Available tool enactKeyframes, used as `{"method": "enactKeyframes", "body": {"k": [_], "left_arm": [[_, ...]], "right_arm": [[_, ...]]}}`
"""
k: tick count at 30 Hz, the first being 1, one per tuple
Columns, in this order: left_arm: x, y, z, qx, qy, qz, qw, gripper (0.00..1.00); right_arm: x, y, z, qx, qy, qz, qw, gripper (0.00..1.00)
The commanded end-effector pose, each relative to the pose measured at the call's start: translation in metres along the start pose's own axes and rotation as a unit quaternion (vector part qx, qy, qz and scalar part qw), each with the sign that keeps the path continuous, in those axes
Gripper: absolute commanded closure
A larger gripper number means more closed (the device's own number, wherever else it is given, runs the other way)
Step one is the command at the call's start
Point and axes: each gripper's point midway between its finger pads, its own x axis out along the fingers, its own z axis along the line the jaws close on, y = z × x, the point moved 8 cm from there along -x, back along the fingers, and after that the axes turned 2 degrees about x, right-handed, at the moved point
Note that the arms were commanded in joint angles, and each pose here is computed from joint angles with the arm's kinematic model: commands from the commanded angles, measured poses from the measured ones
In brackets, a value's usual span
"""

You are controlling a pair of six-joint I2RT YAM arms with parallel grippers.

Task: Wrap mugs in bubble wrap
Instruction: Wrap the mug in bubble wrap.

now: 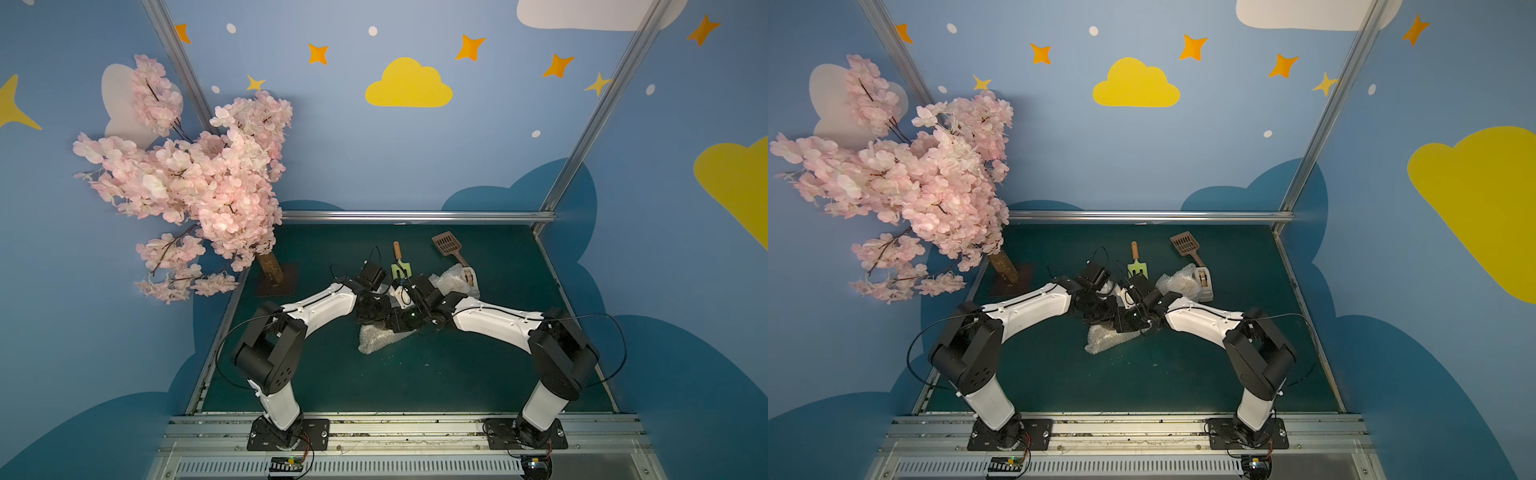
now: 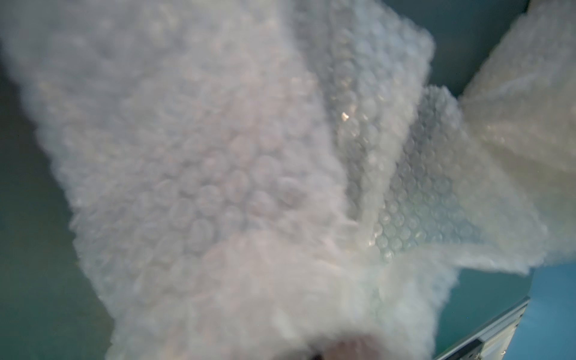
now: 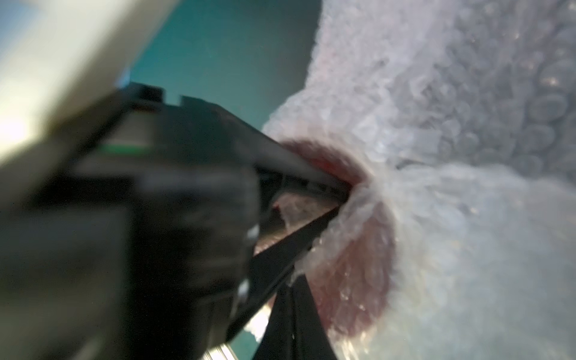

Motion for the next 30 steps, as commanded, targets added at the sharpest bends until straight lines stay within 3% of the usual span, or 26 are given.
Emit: {"method": "enactKeyframes", "body": {"k": [1, 12, 20, 25, 30], "left_arm": [[0.011, 0.012, 0.007, 0.010, -0.029, 0.043, 0.999, 0.75], [-0.017, 0.008, 0.005, 0.023, -0.015, 0.041, 0.999, 0.57], [-0.044, 0.007, 0.007, 0.020, 0.042, 0.054, 0.997, 0.46], [-0.056, 0.009, 0.019, 0.014, 0.040, 0.069, 0.997, 0.44], [-0.061, 0.005, 0.019, 0.015, 0.091, 0.062, 0.994, 0.35]], "right_arm": [[0.020, -0.007, -0.003, -0.002, 0.029, -0.009, 1.000, 1.00], [0.037, -0.007, -0.008, 0.061, 0.056, 0.019, 0.996, 1.00], [0.031, -0.013, -0.004, 0.081, 0.067, 0.021, 0.994, 1.00], [0.035, -0.014, -0.009, 0.093, 0.073, 0.025, 0.993, 1.00], [0.035, -0.015, -0.012, 0.105, 0.071, 0.021, 0.992, 1.00]]}}
